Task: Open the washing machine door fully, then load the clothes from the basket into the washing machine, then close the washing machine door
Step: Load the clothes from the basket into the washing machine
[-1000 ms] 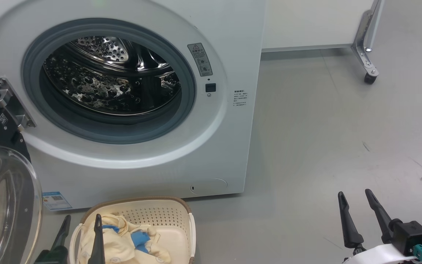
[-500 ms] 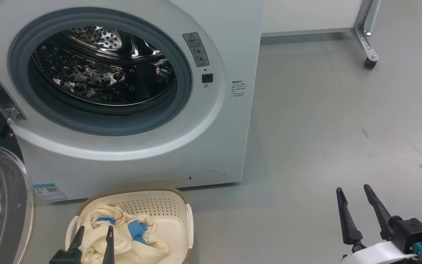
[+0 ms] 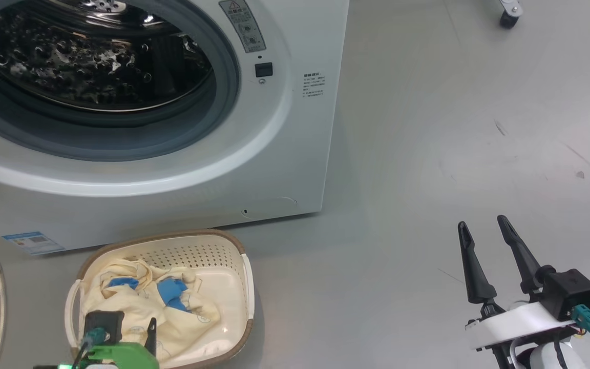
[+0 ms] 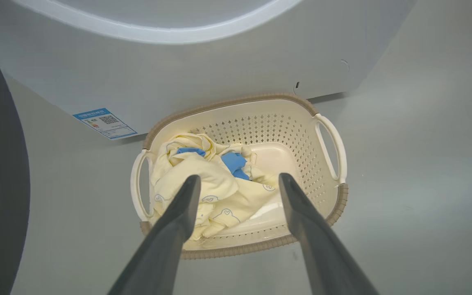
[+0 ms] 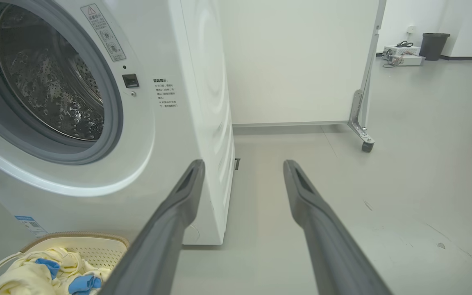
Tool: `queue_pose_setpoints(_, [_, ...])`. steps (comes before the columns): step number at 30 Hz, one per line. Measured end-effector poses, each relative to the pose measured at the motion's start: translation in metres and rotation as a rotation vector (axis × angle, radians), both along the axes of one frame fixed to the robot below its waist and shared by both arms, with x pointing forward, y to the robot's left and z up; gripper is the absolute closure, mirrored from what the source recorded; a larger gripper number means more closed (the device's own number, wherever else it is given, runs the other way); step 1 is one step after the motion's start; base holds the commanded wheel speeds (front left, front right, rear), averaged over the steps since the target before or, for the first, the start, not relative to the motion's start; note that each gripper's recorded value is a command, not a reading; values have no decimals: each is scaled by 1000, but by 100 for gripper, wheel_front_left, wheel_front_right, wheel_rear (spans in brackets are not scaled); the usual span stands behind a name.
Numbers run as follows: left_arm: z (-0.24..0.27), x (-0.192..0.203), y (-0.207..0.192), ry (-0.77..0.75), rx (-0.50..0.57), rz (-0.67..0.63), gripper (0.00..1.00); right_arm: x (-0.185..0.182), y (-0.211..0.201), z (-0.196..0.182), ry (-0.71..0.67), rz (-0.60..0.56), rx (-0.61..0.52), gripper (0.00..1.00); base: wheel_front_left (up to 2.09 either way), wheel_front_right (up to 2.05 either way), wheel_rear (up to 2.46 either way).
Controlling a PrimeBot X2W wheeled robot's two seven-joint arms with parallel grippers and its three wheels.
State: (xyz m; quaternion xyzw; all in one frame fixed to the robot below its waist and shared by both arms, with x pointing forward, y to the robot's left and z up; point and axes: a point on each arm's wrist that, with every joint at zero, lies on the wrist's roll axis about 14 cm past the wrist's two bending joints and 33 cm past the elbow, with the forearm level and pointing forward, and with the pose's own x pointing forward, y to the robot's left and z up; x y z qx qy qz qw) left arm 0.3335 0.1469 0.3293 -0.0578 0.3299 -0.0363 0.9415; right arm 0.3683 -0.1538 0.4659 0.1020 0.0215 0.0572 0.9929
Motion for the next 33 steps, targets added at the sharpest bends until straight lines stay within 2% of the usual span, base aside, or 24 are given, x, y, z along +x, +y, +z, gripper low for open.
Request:
queue_pose_setpoints(10, [-33, 45, -12, 155, 121, -178, 0, 13, -17, -16, 45, -57, 9, 0, 0, 0, 0])
queue_pose_setpoints(16, [-66, 54, -14, 285, 263, -350, 0, 16, -30, -36, 102, -98, 8, 0, 0, 0, 0])
queue_pose_setpoints(21, [-88, 56, -9, 369, 323, -415, 0, 23, -36, -46, 127, -119, 15, 0, 0, 0, 0])
queue_pose_setpoints(26, [-116, 59, 11, 473, 432, -481, 0, 31, -44, -59, 155, -145, 21, 0, 0, 0, 0])
queue_pose_setpoints(33, [-145, 81, 17, 538, 514, -565, 0, 41, -50, -78, 194, -165, 18, 0, 0, 0, 0])
